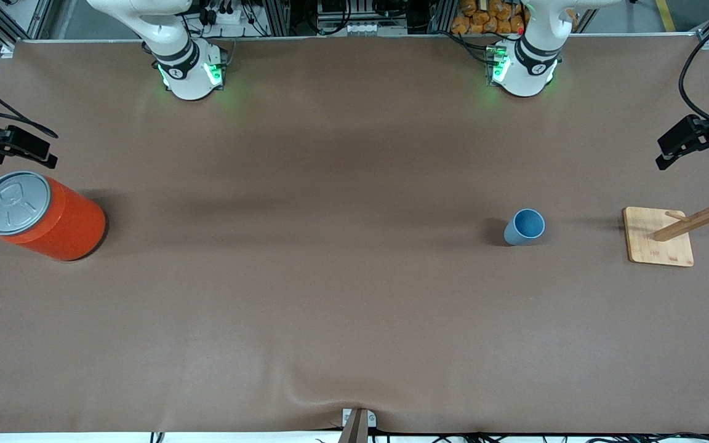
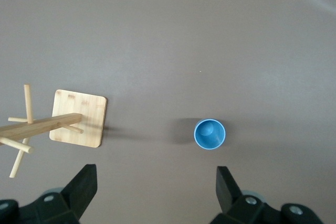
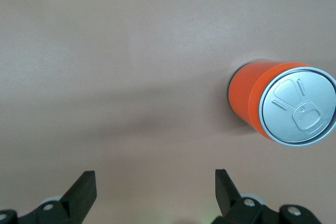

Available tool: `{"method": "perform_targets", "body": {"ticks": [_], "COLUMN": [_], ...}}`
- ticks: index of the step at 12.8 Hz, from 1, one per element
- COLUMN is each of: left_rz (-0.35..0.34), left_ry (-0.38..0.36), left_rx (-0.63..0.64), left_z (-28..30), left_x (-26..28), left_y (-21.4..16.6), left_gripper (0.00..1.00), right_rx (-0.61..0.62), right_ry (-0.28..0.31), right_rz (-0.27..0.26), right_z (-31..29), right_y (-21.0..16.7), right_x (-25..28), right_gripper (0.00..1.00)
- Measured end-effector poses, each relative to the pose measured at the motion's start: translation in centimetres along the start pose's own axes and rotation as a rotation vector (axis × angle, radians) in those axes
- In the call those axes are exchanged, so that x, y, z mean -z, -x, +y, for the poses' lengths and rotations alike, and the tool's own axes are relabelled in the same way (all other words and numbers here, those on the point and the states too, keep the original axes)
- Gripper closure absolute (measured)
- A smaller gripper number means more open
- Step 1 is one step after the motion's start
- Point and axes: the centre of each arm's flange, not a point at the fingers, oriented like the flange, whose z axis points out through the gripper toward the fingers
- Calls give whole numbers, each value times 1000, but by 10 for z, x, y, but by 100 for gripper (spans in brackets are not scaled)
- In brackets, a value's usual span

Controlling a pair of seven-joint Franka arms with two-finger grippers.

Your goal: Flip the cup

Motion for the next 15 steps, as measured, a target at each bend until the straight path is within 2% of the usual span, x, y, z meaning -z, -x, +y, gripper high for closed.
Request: {"method": "perform_targets", "body": {"ticks": [2, 5, 7, 15], "left_rz": [9, -68, -86, -90], "left_ry": [-1, 18, 19, 20], "left_rx": [28, 65, 66, 27], "left_z": [-16, -3, 11, 13], "left_x": [11, 12, 6, 4], "left_y": [-1, 9, 10, 9], "left_gripper": [0, 0, 0, 0], "right_rx": [0, 1, 2, 2], "right_ry": [0, 0, 0, 0], "right_rz": [0, -1, -1, -1], "right_z": [0, -1, -1, -1], "right_y": [0, 0, 0, 0], "right_x": [0, 0, 0, 0], "right_gripper": [0, 0, 0, 0]}}
